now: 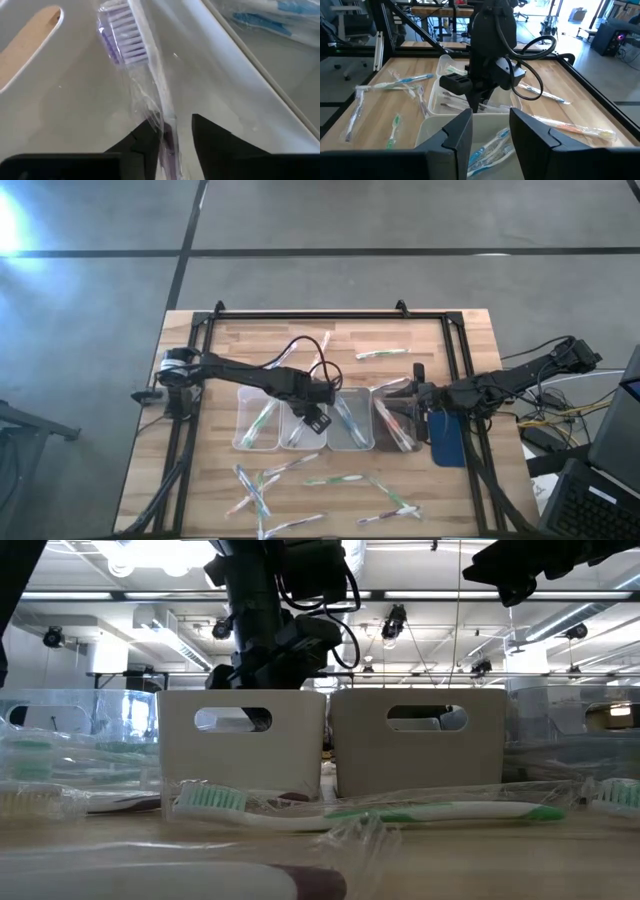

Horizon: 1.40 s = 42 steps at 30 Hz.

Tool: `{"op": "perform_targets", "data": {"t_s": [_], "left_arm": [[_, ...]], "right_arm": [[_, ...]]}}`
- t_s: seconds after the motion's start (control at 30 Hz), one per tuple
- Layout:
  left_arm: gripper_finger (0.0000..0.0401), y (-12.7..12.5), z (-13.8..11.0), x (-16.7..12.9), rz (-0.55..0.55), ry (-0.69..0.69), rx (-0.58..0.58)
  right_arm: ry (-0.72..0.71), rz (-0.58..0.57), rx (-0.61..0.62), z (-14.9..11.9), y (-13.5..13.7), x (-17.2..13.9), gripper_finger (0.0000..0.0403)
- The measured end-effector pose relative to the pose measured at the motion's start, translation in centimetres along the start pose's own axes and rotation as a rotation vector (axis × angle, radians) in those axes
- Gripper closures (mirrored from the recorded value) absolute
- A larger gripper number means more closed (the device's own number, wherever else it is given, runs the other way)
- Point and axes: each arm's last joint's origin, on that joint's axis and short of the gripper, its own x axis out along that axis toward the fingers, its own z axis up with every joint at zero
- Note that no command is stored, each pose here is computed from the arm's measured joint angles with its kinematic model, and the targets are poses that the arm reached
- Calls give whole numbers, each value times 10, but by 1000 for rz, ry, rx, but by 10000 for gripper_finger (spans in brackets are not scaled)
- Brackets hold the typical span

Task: Pick & Place Toothbrushes
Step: Put the purple toothbrush into the white bin, then put the green toothbrush into the transparent bin

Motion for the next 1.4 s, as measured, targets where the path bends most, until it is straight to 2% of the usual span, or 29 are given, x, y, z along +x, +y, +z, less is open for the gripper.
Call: {"op": "perform_targets", "data": {"t_s": [0.17,0.33,0.53,0.77,1.17,1.4], "left_arm": [[240,0,0,0,-16,17,8],[219,0,0,-1,-59,60,21],[219,3,-1,-4,-42,89,20],[220,0,0,-23,-73,44,27],[220,-1,-3,-70,-134,-49,28],[220,-8,-14,-90,-179,-83,103]], "right_arm": [[0,0,0,0,0,0,273],[0,1,0,0,0,0,258],[0,2,9,0,0,0,245],[-1,2,13,0,0,0,238],[7,1,12,-3,0,1,268],[8,1,11,-3,0,1,274]]}}
